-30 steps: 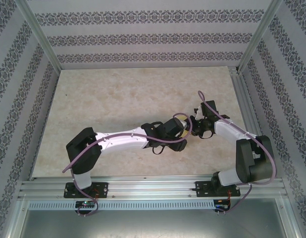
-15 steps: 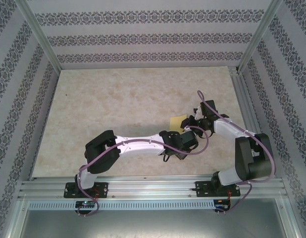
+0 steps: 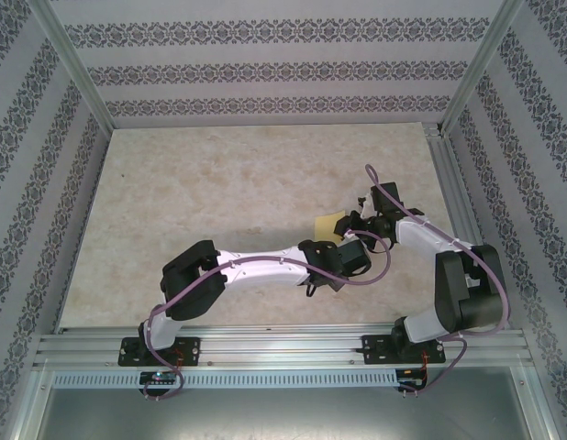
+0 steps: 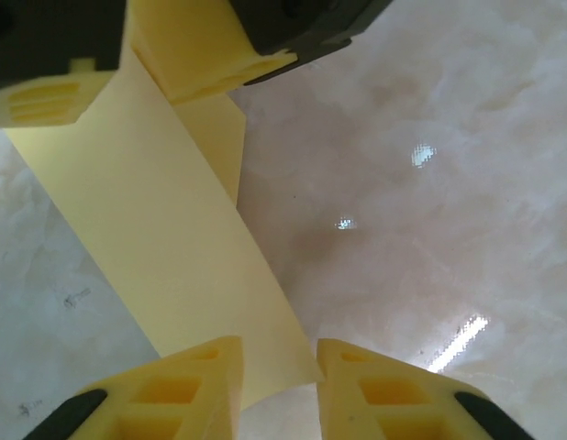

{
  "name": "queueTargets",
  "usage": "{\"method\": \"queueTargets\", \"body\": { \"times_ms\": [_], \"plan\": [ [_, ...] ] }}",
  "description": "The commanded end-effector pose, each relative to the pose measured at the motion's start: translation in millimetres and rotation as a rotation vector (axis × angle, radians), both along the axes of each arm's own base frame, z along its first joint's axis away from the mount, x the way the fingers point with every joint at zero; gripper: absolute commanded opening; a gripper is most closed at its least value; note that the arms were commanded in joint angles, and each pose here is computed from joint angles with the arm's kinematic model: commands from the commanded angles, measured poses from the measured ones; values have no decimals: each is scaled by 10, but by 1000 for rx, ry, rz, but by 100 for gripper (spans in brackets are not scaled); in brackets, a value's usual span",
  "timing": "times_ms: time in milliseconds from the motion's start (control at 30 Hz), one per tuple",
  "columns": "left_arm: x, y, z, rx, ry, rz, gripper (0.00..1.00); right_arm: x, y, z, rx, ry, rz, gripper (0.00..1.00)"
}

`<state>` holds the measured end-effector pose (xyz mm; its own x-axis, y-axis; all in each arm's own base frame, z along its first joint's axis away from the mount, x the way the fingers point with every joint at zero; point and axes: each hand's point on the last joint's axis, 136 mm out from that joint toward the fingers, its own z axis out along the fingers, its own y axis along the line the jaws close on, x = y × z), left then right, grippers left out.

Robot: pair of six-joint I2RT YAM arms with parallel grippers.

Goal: Fold a paper plane with a square sheet of paper (pick it up from the middle)
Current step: Third fold the triangle at the center of the table.

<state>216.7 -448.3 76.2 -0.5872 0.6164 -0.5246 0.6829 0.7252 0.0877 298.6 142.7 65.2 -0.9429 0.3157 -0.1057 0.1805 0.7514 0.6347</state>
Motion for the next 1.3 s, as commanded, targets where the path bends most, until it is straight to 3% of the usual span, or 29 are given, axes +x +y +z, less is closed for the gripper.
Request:
{"method": "queueTargets", "body": {
  "times_ms": [0,233,400,800,1267],
  "plan": [
    [22,-36,113,-23,-29,5,20,66,24,38,-13,-12,8,31],
    [105,15,154,-92,15,39,10,107,-4,71,-21,-20,3,31],
    [205,99,126,-199,114,69,6,132,-148,171,-55,-43,-24,35],
    [485,227,51,-396,323,79,5,-71,-291,255,-48,-65,-40,40],
    [653,77,-107,-378,430,-65,6,-363,-110,58,-8,-14,35,29]
  ]
}}
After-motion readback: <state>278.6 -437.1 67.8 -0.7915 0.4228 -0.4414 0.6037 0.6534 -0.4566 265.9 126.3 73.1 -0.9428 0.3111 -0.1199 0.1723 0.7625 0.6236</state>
